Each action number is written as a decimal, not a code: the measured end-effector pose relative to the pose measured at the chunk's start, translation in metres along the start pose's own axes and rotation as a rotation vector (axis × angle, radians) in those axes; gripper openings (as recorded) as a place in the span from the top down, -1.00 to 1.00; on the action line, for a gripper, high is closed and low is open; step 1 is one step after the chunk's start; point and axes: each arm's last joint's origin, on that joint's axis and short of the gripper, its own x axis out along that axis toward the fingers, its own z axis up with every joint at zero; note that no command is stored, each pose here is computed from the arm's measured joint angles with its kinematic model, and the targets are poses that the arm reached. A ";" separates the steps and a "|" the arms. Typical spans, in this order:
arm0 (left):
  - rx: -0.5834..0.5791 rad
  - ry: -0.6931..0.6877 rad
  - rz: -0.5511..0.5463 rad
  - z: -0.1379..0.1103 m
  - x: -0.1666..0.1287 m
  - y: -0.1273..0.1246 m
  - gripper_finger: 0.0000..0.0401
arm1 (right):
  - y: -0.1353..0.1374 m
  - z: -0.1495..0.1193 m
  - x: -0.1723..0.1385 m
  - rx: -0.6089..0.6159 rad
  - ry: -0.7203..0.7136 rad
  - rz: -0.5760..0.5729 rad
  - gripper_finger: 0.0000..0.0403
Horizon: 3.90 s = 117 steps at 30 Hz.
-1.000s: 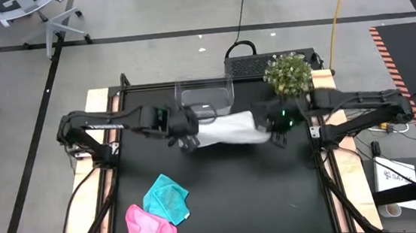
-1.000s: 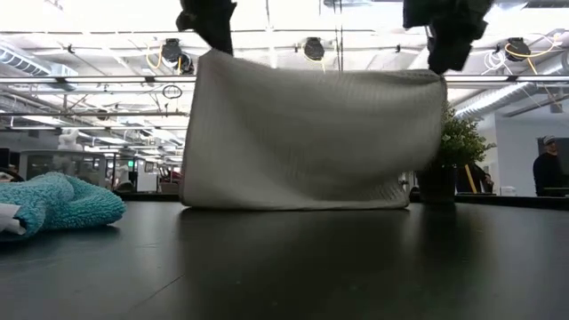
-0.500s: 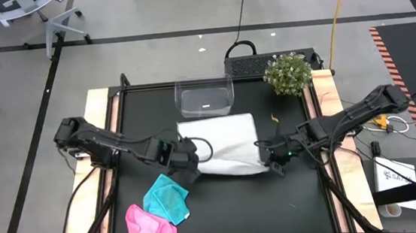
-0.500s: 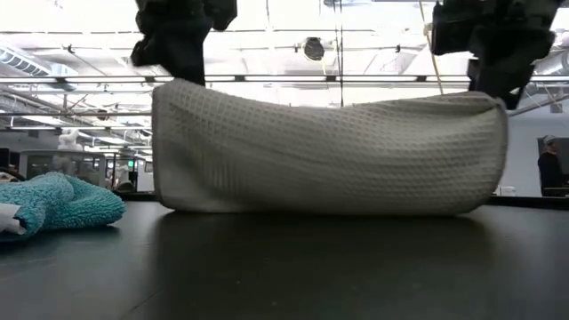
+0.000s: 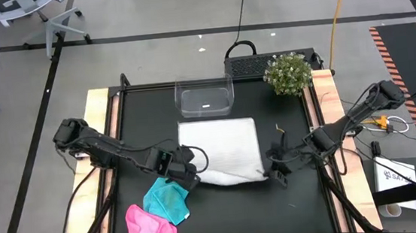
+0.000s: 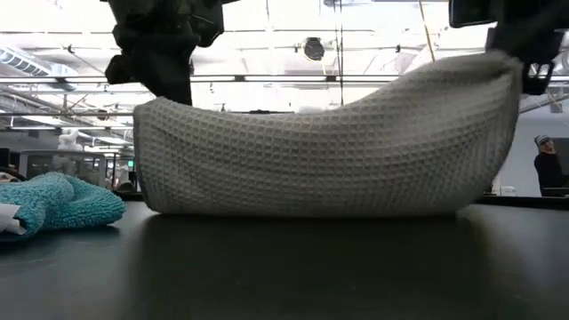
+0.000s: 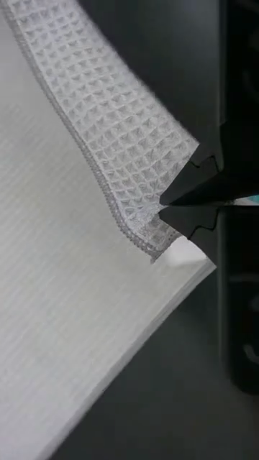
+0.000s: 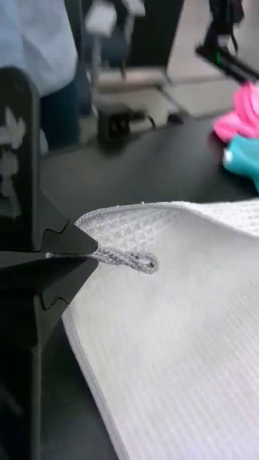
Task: Fold microfiber towels
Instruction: Fold the white microfiber towel
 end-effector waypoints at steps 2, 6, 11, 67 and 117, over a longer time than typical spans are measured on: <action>-0.010 -0.054 0.053 0.005 0.001 0.005 0.99 | -0.006 0.004 0.000 -0.031 -0.026 -0.058 1.00; -0.015 -0.161 0.167 0.016 0.003 0.016 0.99 | -0.022 0.012 0.001 -0.101 -0.063 -0.209 1.00; -0.019 -0.159 0.240 0.028 0.007 0.030 0.99 | -0.040 0.030 0.000 -0.200 -0.087 -0.321 1.00; -0.012 -0.108 0.234 0.064 0.079 0.126 0.44 | -0.151 0.068 0.018 -0.299 -0.441 -0.497 0.53; 0.942 0.011 0.107 -0.013 0.050 0.040 0.44 | -0.073 0.020 0.076 -0.705 0.218 -0.117 0.38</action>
